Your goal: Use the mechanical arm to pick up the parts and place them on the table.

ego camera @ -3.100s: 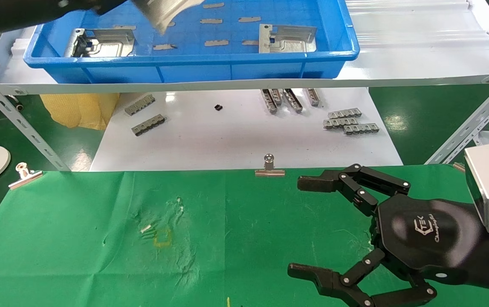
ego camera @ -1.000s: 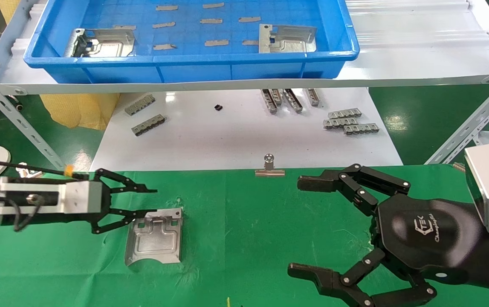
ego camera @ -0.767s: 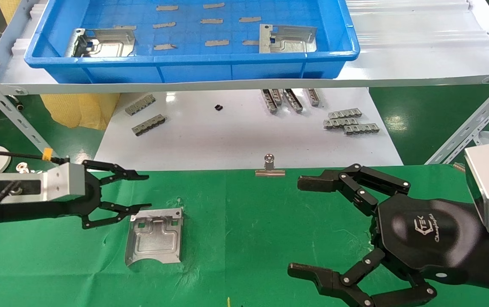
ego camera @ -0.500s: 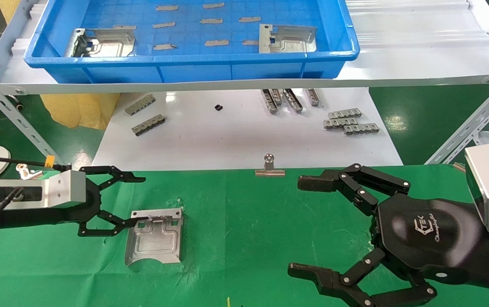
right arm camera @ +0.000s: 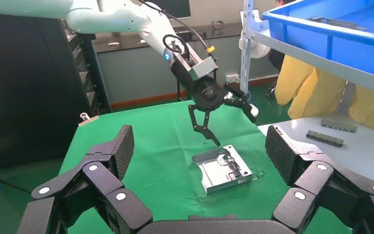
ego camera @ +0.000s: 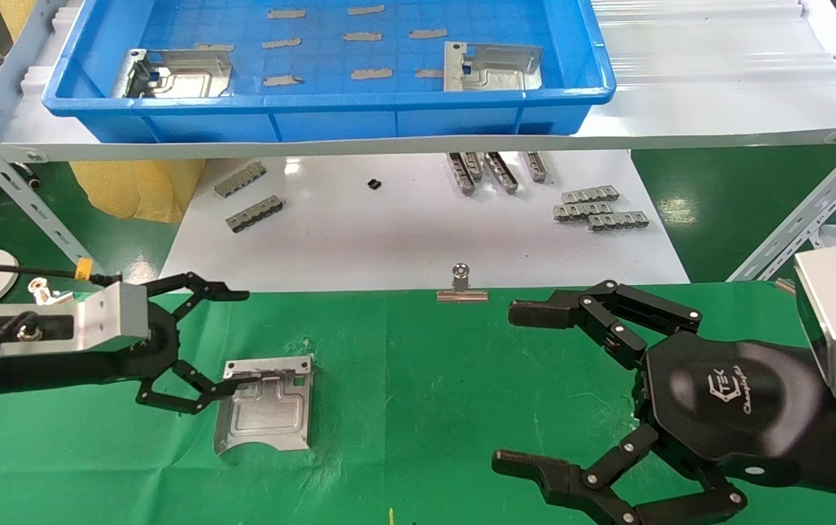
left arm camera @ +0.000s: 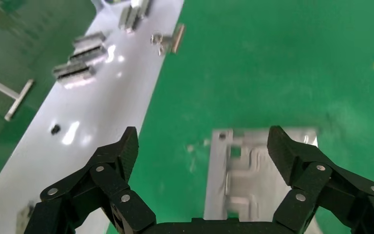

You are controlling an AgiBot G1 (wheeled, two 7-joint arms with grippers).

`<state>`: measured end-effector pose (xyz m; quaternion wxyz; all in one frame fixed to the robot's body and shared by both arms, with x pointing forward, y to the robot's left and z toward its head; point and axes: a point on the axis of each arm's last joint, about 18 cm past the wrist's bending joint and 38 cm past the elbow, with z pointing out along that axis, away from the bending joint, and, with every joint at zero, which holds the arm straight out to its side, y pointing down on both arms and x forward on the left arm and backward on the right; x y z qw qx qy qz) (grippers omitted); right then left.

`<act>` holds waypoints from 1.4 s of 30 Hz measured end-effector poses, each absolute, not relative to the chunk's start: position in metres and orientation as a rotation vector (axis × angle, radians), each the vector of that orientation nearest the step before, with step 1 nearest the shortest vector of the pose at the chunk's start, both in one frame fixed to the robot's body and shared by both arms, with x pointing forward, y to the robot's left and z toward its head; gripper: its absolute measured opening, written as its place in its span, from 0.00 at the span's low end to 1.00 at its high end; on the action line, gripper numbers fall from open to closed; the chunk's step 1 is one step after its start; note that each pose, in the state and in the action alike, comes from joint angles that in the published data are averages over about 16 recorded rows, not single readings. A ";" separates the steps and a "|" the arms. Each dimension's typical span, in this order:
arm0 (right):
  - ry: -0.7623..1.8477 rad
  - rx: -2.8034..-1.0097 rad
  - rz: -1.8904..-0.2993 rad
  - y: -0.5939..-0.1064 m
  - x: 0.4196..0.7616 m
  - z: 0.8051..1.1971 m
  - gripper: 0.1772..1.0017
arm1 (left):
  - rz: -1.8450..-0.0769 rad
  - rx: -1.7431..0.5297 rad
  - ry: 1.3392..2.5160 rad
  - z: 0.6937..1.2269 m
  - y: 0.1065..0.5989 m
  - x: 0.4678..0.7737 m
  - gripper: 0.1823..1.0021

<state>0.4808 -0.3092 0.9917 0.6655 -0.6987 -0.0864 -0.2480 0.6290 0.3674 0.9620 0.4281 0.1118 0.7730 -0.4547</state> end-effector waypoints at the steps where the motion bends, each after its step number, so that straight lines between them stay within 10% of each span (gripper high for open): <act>1: -0.195 -1.578 -0.560 -0.309 0.481 0.992 1.00 | -1.150 0.277 1.926 0.962 0.366 0.628 0.90; 42: -0.195 -1.578 -0.560 -0.309 0.481 0.992 1.00 | -1.695 0.257 1.872 0.989 0.315 0.520 1.00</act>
